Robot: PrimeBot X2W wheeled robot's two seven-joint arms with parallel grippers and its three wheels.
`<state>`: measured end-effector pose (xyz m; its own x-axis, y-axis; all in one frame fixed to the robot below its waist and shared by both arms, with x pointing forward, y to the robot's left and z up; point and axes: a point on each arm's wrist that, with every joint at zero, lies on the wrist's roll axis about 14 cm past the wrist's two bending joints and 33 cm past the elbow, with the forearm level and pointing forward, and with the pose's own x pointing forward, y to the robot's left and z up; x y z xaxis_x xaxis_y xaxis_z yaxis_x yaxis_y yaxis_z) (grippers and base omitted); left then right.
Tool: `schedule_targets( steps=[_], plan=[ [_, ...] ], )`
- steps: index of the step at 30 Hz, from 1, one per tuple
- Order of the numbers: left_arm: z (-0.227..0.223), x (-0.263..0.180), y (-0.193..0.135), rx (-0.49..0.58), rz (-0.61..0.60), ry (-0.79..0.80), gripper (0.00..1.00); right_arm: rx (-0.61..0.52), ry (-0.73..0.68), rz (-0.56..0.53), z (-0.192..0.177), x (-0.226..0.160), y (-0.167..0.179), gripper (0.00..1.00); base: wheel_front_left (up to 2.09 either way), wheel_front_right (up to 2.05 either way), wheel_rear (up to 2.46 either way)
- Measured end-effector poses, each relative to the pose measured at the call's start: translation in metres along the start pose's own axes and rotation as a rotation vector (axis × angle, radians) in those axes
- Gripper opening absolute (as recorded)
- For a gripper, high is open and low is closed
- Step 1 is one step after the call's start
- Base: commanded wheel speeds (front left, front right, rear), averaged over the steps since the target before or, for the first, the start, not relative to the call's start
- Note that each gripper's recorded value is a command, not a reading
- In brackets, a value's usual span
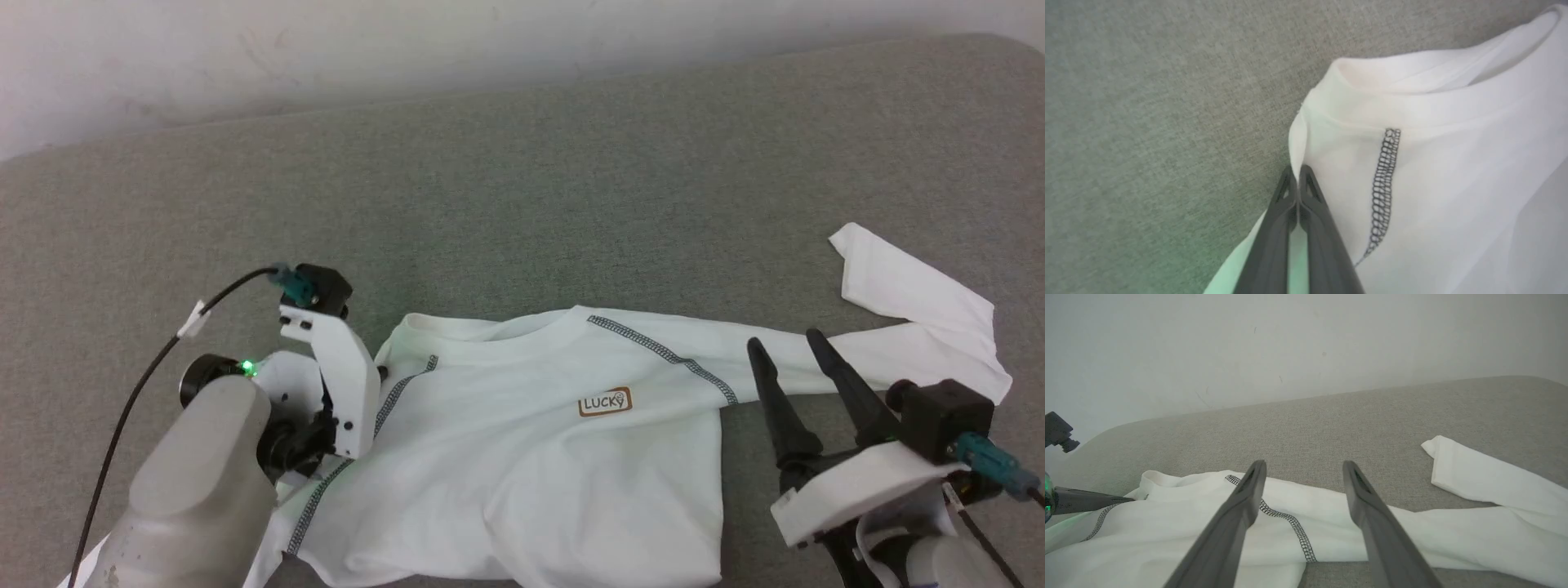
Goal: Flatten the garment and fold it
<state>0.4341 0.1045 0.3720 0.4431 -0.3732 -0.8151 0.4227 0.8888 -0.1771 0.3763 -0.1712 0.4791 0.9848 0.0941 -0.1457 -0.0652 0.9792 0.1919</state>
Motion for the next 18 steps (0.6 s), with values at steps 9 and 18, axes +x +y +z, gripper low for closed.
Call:
schedule_targets(
  steps=[9, 18],
  plan=[
    [0.018, -0.007, 0.008, -0.041, 0.066, -0.261, 0.0, -0.001, 0.107, 0.041, -0.011, 0.039, -0.002, 1.0, 0.0, 0.0, 0.0],
    [0.039, -0.029, 0.009, -0.047, 0.087, -0.442, 0.0, -0.138, 0.526, 0.184, -0.07, 0.067, 0.014, 1.0, 0.0, 0.0, 0.0]
  ],
)
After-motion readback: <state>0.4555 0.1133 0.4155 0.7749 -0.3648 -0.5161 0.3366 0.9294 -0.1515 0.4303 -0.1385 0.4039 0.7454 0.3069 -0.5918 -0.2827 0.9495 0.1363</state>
